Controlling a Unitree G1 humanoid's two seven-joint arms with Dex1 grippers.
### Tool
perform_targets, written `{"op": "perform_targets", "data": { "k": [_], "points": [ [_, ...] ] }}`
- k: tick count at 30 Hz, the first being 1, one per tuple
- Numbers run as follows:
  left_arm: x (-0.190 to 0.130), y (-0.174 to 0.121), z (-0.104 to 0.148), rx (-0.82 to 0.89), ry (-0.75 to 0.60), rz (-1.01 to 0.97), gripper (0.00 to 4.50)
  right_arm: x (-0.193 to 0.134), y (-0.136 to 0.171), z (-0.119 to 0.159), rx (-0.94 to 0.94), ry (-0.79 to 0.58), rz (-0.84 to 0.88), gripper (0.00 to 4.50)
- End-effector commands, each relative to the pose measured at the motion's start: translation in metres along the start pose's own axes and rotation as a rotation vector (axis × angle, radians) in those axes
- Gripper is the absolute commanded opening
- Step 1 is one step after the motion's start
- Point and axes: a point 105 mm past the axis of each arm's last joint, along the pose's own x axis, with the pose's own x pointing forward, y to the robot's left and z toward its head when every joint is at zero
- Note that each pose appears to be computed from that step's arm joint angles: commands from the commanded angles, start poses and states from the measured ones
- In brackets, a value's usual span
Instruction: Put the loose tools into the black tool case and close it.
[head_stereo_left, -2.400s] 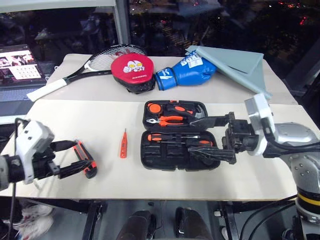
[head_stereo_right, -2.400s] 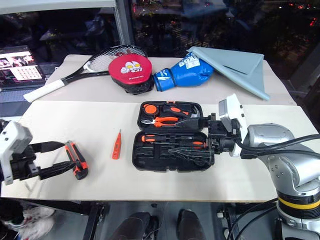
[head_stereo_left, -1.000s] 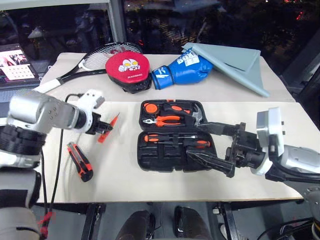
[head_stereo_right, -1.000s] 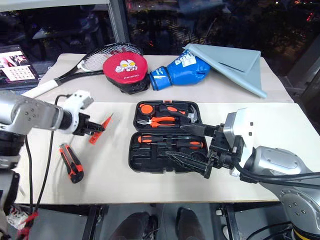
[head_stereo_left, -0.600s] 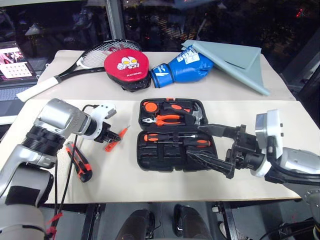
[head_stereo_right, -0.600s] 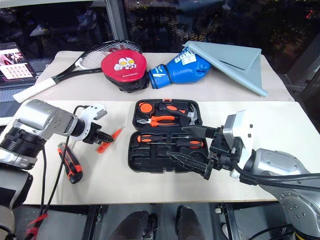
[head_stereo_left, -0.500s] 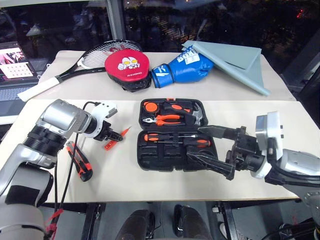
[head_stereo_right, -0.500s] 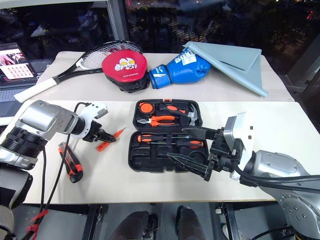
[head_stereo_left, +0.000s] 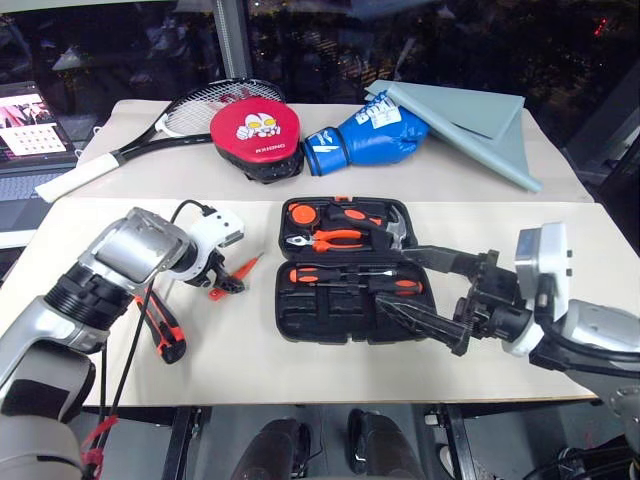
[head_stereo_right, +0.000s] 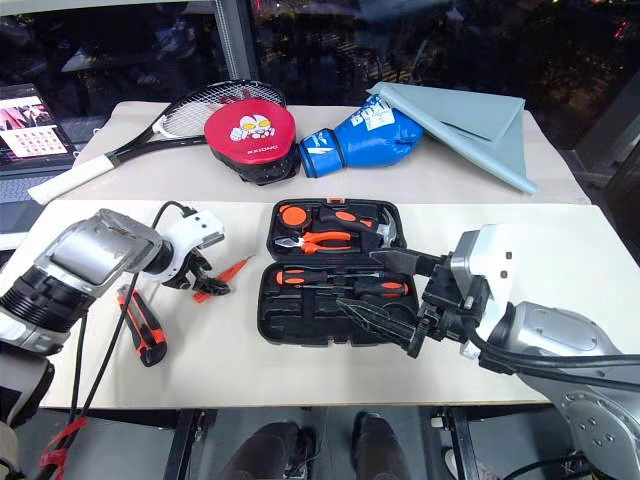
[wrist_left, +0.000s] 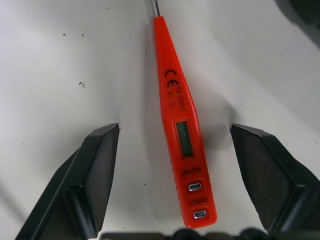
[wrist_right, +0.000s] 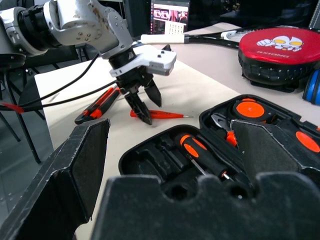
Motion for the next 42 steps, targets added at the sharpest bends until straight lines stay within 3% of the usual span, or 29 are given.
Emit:
{"op": "perform_targets", "data": {
  "k": [1,6,7,10,13,16,21,25,30,36,42],
  "points": [
    [0.003,-0.008,-0.006,0.023,0.025,-0.045,2.33,0.002,0.005,0.011,-0.036,-0.040,0.024,4.50],
    [0.002,-0.002,-0.005,0.000,0.012,-0.042,0.50,0.002,0.007,0.011,-0.043,-0.034,0.035,4.50],
    [0.001,0.000,-0.005,-0.017,0.004,-0.044,0.41,0.002,0.007,0.011,-0.046,-0.033,0.035,4.50],
    [-0.014,0.025,0.008,-0.037,-0.069,-0.002,0.41,0.001,0.005,0.010,-0.063,-0.019,0.018,4.50],
    [-0.035,0.031,0.049,0.143,-0.234,-0.037,0.41,-0.004,0.012,0.008,0.003,-0.021,0.053,4.50],
    [-0.051,0.013,0.088,0.335,-0.331,-0.125,0.41,-0.003,0.019,0.001,0.006,0.024,0.093,4.50],
    [-0.050,-0.030,0.120,0.594,-0.352,-0.288,0.41,-0.004,0.018,-0.009,-0.026,0.084,0.080,4.50],
    [-0.027,-0.063,0.119,0.726,-0.272,-0.385,0.41,-0.003,0.016,-0.007,-0.042,0.076,0.046,4.50],
    [0.000,-0.083,0.114,0.726,-0.193,-0.418,0.41,-0.003,0.018,-0.004,-0.054,0.066,0.008,4.50],
    [0.012,-0.095,0.094,0.710,-0.101,-0.459,0.41,-0.006,0.016,-0.001,-0.059,0.056,-0.032,4.50],
    [0.023,-0.101,0.095,0.669,-0.092,-0.450,0.41,-0.004,0.015,0.000,-0.063,0.046,-0.050,4.50]
  ]
}}
